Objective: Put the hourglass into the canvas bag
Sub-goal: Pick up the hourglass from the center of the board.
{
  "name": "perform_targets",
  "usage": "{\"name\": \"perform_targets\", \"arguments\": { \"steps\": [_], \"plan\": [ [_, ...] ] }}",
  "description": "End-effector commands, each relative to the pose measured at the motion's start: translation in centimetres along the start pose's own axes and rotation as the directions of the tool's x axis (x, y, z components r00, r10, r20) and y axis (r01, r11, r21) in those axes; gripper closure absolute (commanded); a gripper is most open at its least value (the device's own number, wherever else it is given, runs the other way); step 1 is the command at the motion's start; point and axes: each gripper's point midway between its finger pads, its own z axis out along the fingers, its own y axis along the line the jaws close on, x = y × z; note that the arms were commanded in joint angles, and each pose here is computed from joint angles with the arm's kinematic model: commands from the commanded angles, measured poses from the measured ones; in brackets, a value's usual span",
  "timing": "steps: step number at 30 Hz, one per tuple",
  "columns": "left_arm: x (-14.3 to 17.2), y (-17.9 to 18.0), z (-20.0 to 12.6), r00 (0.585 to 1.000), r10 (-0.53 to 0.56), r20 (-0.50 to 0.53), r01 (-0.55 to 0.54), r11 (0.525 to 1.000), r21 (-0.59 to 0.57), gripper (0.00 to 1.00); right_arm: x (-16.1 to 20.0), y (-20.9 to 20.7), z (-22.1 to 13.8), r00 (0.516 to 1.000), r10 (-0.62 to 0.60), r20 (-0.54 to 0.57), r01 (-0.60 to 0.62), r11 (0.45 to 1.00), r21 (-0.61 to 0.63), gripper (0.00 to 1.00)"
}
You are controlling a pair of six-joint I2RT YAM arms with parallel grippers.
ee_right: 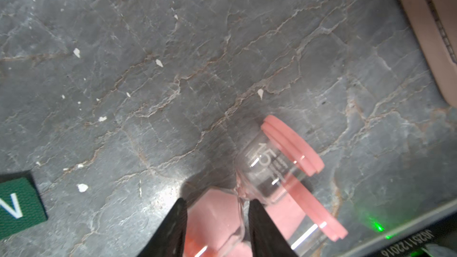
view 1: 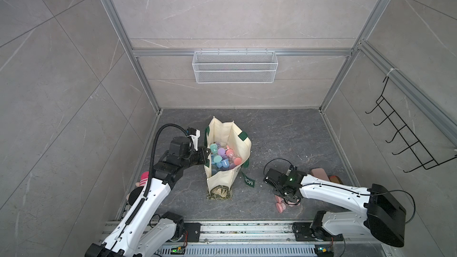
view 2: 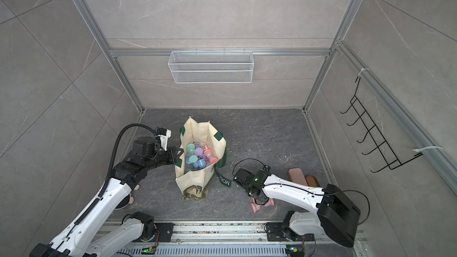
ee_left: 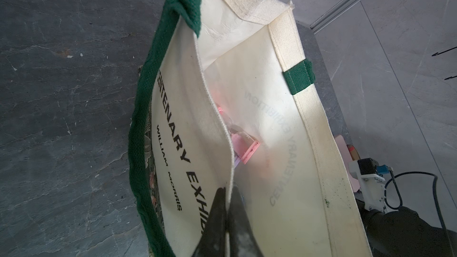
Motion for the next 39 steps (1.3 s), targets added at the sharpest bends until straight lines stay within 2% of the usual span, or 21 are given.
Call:
{"name": "perform_targets", "arguments": {
  "steps": [1,10,20,27,32,35,37,39],
  "plan": [
    [-0.1,-1.0,-0.4,1.0,0.023,0.005,-0.023,0.999,0.048,1.0,0.3,-0.5,0.5,1.0,0.011,-0.011,-0.011,1.0,0.011,0.55],
    [-0.1,-1.0,-0.4,1.0,0.023,0.004,-0.024,0.999,0.048,1.0,1.0,-0.3,1.8,1.0,0.009,-0.026,-0.008,1.0,0.019,0.57],
    [-0.1,-1.0,-0.5,1.0,0.023,0.008,-0.023,0.999,0.048,1.0,1.5,2.2,3.7,0.998,-0.04,-0.057,0.039,0.999,-0.023,0.58],
    [-0.2,-1.1,-0.6,1.0,0.026,0.011,-0.027,0.998,0.05,1.0,1.5,2.4,4.6,0.995,-0.073,-0.061,0.074,0.997,0.012,0.58],
    [-0.1,-1.1,-0.6,1.0,0.025,0.009,-0.025,0.998,0.051,1.0,2.2,2.4,5.7,0.991,-0.09,-0.101,0.093,0.995,0.027,0.58],
    [-0.2,-1.1,-0.6,1.0,0.025,0.009,-0.025,0.998,0.049,1.0,2.5,2.4,6.4,0.987,-0.092,-0.132,0.097,0.995,0.033,0.54],
    [-0.2,-1.1,-0.6,1.0,0.026,0.011,-0.026,0.998,0.051,1.0,2.7,2.6,6.6,0.984,-0.106,-0.143,0.111,0.993,0.028,0.58],
    [-0.2,-1.1,-0.7,1.0,0.026,0.013,-0.027,0.998,0.05,1.0,2.5,2.6,6.4,0.985,-0.106,-0.139,0.111,0.993,0.028,0.68]
  ]
}}
